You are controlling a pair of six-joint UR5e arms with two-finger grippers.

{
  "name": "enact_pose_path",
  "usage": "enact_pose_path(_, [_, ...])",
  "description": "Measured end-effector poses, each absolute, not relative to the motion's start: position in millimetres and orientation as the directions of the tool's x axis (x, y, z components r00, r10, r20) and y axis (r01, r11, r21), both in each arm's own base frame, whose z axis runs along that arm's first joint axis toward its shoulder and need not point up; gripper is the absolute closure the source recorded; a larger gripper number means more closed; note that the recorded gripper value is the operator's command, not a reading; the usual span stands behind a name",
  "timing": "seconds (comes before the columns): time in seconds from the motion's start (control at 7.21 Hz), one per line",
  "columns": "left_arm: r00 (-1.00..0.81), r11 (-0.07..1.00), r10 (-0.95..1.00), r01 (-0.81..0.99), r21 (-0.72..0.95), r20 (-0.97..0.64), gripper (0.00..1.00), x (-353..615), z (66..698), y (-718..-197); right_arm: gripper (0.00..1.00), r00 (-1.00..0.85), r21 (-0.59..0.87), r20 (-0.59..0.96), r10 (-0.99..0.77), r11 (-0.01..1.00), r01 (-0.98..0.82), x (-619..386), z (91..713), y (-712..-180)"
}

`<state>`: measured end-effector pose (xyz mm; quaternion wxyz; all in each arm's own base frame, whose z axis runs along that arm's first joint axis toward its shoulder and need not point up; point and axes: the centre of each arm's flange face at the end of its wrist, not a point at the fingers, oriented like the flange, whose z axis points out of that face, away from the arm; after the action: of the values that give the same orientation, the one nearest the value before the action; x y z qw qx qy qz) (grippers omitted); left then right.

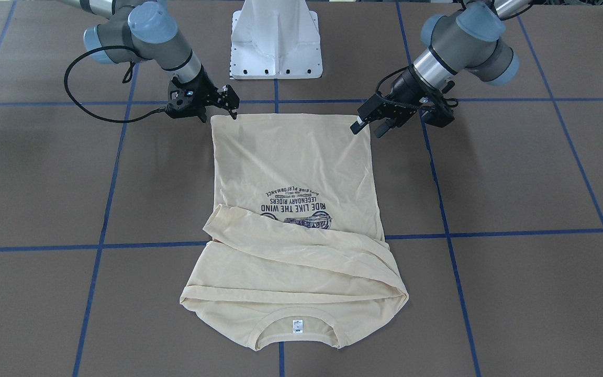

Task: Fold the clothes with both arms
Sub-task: 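Lower both grippers to the hem corners and grasp them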

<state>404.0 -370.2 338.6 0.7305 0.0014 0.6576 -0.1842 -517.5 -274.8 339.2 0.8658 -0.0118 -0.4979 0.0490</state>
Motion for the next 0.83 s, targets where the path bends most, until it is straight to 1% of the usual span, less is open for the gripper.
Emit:
enact_pose_path(0.14, [0.069,0.932,-0.268,0.272,-0.241,-0.961,0.0,404.8,339.7,-370.6,0.64,0.498,-0.077,0.861,0.105,0.994,-0.077,-517.4,338.9,-274.9])
enact_pose_path(0.28, [0.071,0.932,-0.269,0.271,-0.241,-0.961,0.0,406.2,340.6,-370.7,0.63,0.498,-0.083,0.86,0.111,0.993,-0.079,-517.4,339.1,-274.8])
enact_pose_path(0.42, [0.072,0.932,-0.27,0.271,-0.241,-0.96,0.0,407.4,341.0,-370.9,0.58,0.499,-0.085,0.859,0.114,0.993,-0.08,-517.4,339.7,-274.7])
enact_pose_path(0.55, [0.073,0.932,-0.27,0.271,-0.242,-0.96,0.0,408.1,341.1,-371.0,0.58,0.501,-0.087,0.858,0.115,0.993,-0.08,-516.9,340.5,-275.1])
enact_pose_path(0.69, [0.072,0.932,-0.27,0.27,-0.241,-0.96,0.0,408.5,340.8,-371.0,0.76,0.501,-0.088,0.858,0.116,0.993,-0.079,-516.4,340.8,-275.4])
enact_pose_path(0.83, [0.072,0.932,-0.27,0.27,-0.241,-0.96,0.0,408.9,340.6,-370.9,1.0,0.5,-0.089,0.858,0.116,0.993,-0.078,-516.0,340.6,-275.7])
